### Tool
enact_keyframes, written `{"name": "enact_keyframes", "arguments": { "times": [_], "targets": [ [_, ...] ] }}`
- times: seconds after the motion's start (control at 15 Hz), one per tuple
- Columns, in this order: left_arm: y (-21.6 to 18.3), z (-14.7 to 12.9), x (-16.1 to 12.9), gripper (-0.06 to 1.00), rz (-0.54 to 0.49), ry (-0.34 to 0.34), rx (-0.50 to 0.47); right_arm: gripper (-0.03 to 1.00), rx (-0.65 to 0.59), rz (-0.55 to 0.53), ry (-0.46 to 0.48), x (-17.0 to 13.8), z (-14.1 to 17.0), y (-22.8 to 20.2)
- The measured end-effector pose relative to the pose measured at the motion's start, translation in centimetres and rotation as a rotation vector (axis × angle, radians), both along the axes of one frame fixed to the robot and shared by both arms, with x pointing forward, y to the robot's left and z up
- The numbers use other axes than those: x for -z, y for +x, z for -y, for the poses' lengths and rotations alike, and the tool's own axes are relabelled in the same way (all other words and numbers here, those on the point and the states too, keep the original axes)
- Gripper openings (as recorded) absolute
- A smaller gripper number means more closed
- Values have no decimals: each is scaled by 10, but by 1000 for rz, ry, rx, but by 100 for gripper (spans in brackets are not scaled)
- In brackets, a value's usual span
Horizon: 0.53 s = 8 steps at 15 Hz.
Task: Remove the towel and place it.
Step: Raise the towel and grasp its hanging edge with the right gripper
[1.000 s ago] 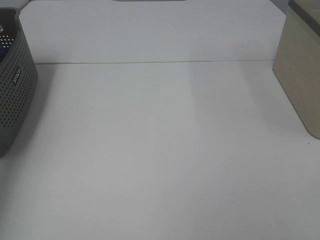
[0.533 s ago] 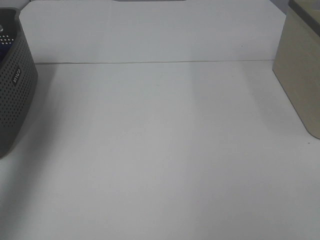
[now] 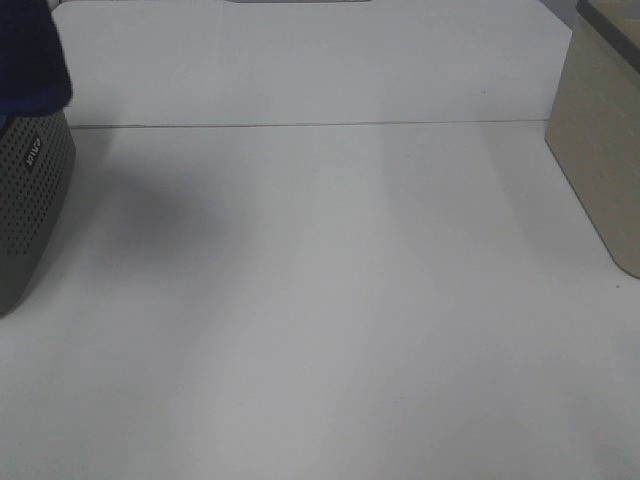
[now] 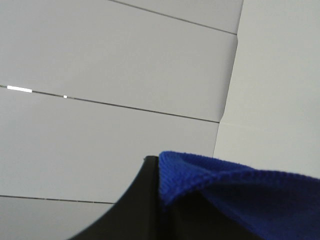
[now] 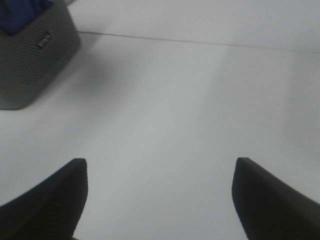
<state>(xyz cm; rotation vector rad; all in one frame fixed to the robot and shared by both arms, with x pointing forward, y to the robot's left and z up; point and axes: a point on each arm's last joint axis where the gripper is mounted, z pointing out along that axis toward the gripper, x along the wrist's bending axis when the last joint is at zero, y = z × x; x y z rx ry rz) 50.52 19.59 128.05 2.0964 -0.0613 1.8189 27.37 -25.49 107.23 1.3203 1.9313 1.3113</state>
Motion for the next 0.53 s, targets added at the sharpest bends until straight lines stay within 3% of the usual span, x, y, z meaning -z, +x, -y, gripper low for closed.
{"name": "enact_keyframes", "arguments": {
  "times": [0.33,0.4,0.53],
  "targets": [
    [-19,39,0,0,5,2,151,76,-340,118,99,-12,-17,67],
    [-20,41,0,0,5,2,160,76,-370,133,94,-10,-18,74],
    [-26,50,0,0,6,1,198,76,-540,197,170,2,-24,115]
  ]
}}
